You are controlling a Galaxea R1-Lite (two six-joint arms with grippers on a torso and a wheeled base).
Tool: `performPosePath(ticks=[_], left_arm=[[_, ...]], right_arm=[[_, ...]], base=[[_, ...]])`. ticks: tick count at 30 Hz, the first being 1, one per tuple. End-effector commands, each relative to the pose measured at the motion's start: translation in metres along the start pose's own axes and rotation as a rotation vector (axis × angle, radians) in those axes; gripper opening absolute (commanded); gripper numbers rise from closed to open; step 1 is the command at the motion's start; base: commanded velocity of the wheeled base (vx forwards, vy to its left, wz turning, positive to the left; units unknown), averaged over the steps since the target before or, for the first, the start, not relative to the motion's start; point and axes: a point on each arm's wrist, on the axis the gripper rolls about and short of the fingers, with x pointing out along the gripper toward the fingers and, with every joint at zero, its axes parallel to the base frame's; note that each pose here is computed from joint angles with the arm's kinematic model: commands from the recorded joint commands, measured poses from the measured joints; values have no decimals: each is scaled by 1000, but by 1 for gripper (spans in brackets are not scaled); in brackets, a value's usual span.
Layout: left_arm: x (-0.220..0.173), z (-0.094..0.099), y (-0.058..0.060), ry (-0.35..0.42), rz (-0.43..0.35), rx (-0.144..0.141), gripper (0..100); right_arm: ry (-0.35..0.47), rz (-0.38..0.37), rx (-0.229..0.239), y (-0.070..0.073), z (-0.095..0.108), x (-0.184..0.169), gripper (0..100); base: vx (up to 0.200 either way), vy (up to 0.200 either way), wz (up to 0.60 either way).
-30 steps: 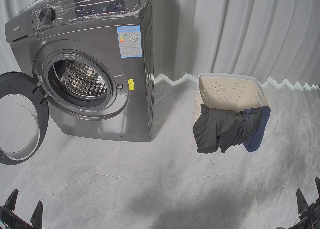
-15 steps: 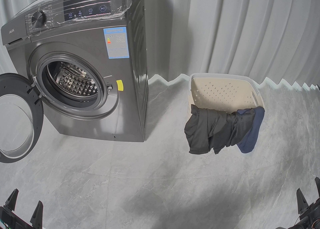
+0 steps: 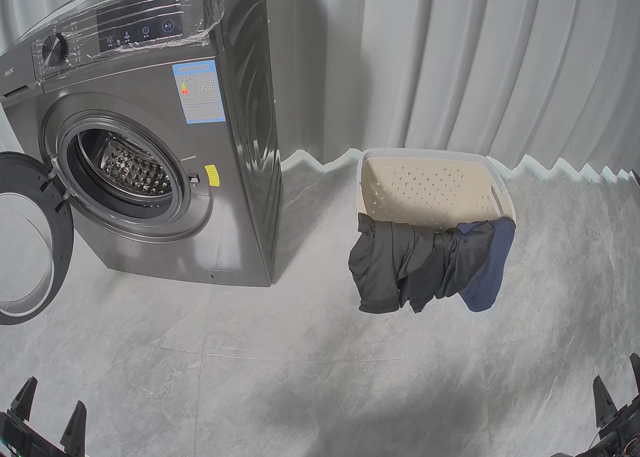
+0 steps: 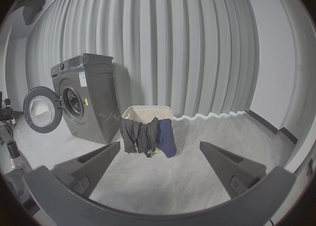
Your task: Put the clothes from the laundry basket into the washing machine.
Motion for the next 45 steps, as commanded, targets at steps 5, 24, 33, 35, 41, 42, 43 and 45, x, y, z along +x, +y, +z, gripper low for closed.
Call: performPosePath(ticks=[5, 24, 33, 35, 41, 42, 43, 45], left_arm=[[0, -4, 0, -5, 2, -1, 100], [0, -4, 0, -5, -1, -1, 100], [0, -4, 0, -5, 2, -1, 100], [0, -4, 0, -5, 2, -1, 100], [0, -4, 0, -5, 2, -1, 100], [0, -4, 0, -5, 2, -1, 100], [0, -4, 0, -5, 2, -1, 100], [0, -4, 0, -4, 2, -1, 100]], right_arm=[[1, 0, 0, 0, -5, 0, 100], [1, 0, 0, 0, -5, 0, 100], [1, 0, 0, 0, -5, 0, 100], [1, 0, 0, 0, -5, 0, 100], [1, 0, 0, 0, -5, 0, 100], [1, 0, 0, 0, -5, 0, 100], [1, 0, 0, 0, -5, 0, 100], [1, 0, 0, 0, -5, 0, 100]], base=[[120, 0, 0], [0, -126, 0], [0, -200, 0], [0, -200, 0], [0, -33, 0], [0, 0, 0], [0, 0, 0], [0, 0, 0]])
